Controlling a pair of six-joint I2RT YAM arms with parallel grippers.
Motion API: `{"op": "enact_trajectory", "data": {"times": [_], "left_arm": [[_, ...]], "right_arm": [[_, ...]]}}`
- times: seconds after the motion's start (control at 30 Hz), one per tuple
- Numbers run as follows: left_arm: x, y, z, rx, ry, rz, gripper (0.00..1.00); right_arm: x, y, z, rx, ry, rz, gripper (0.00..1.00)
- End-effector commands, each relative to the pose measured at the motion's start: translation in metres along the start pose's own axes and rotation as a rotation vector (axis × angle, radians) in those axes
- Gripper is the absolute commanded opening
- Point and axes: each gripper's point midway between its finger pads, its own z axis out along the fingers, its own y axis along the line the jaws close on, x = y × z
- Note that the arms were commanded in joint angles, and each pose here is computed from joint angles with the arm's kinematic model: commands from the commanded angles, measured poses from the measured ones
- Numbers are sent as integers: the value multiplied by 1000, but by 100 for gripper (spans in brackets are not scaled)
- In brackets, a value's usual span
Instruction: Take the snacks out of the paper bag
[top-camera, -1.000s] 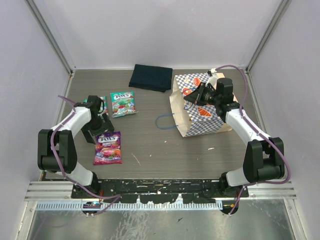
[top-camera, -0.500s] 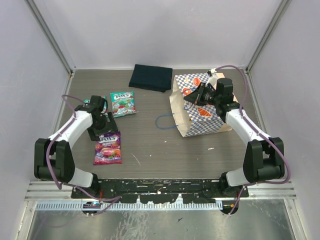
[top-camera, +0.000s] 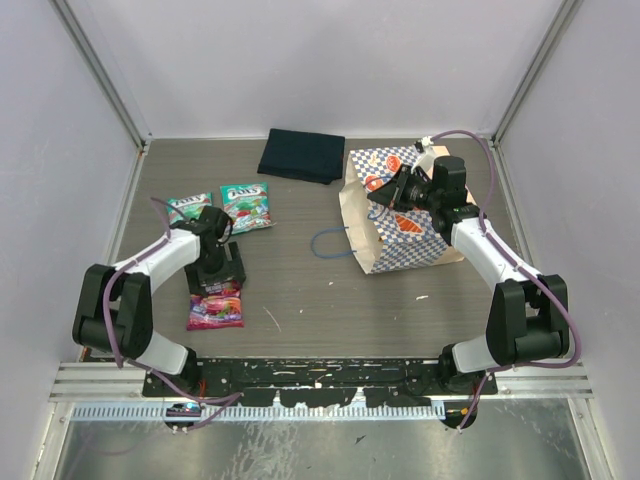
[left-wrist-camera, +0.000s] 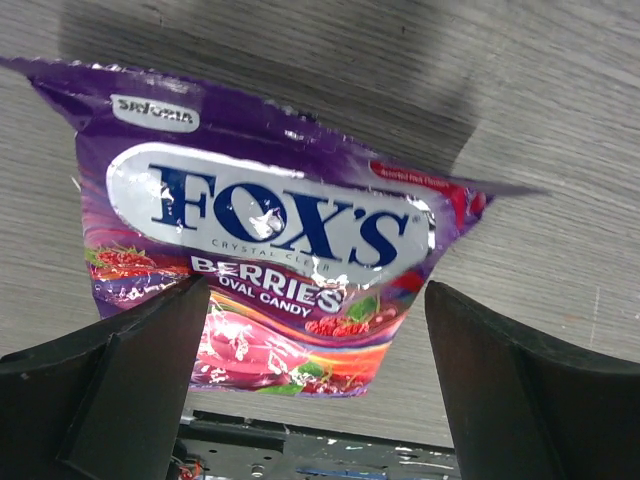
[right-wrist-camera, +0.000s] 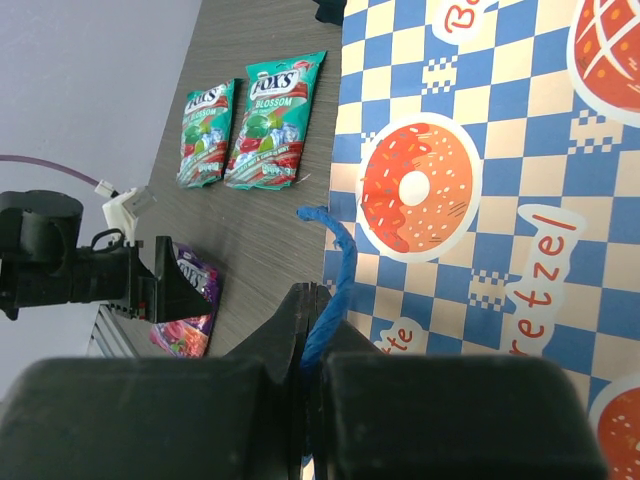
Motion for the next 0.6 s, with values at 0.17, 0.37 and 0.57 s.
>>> {"op": "enact_trajectory", "data": {"times": [0.17, 0.37, 0.57], "left_arm": [[-25, 11, 16, -49, -33, -39, 92], [-37, 17, 17, -13, -60, -88, 92], [-48, 23, 17, -15, -91, -115, 92]], "right_arm": [[-16, 15, -6, -41, -52, -44, 1], [-16, 13, -5, -39, -52, -43, 1], [-15, 13, -4, -39, -49, -41, 1]]}}
